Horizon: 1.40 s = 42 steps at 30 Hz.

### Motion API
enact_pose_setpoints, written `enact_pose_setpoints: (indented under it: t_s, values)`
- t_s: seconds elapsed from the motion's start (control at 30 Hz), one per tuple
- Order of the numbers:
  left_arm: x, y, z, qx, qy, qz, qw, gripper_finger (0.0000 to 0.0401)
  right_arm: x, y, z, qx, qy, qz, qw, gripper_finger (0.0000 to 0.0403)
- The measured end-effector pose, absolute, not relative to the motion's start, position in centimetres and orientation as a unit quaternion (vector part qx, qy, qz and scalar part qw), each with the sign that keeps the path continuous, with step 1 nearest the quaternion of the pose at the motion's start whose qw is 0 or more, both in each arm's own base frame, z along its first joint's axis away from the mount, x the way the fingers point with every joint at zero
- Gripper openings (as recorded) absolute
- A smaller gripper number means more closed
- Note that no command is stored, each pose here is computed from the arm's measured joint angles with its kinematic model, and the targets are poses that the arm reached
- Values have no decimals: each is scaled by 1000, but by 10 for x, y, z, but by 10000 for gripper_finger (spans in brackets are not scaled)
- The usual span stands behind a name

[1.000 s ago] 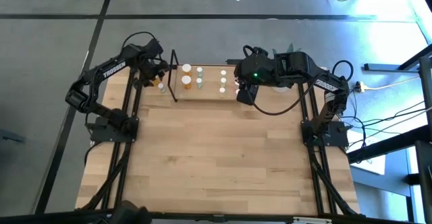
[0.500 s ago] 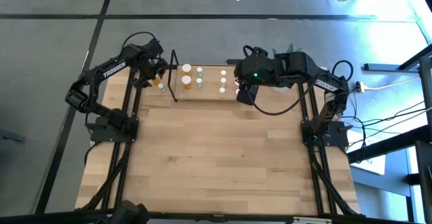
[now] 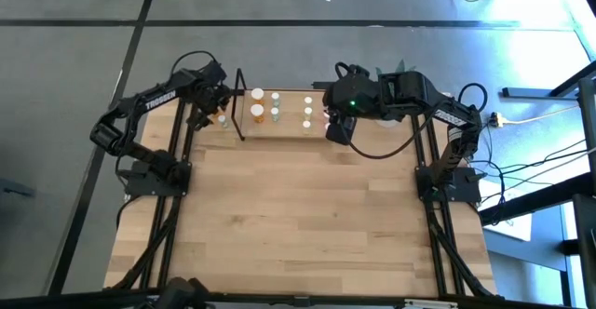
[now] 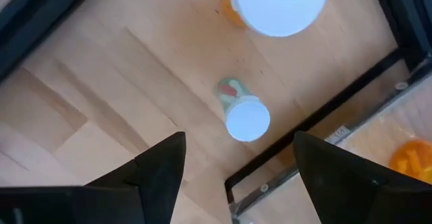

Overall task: Pick and place medicine bottles onto shelf by color
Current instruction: Put the blue pill bottle on the shelf aligned with the other blue pill bottles

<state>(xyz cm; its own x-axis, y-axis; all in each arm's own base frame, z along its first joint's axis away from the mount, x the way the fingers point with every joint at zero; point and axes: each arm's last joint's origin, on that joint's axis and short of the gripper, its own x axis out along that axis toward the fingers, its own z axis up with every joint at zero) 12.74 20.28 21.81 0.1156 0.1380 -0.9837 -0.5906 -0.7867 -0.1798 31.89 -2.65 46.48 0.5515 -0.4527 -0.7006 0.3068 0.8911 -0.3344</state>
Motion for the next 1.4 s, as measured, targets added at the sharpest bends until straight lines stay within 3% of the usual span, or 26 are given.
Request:
enact_pose_setpoints:
  t_s: [0.53,1.4]
  values:
    - [129,201,187,-701,116,639,293,267,321,-26,467,-84,407,-218,883,197]
    - [128,201,186,-690,115,649,301,263,321,-26,467,-84,407,-218,883,197]
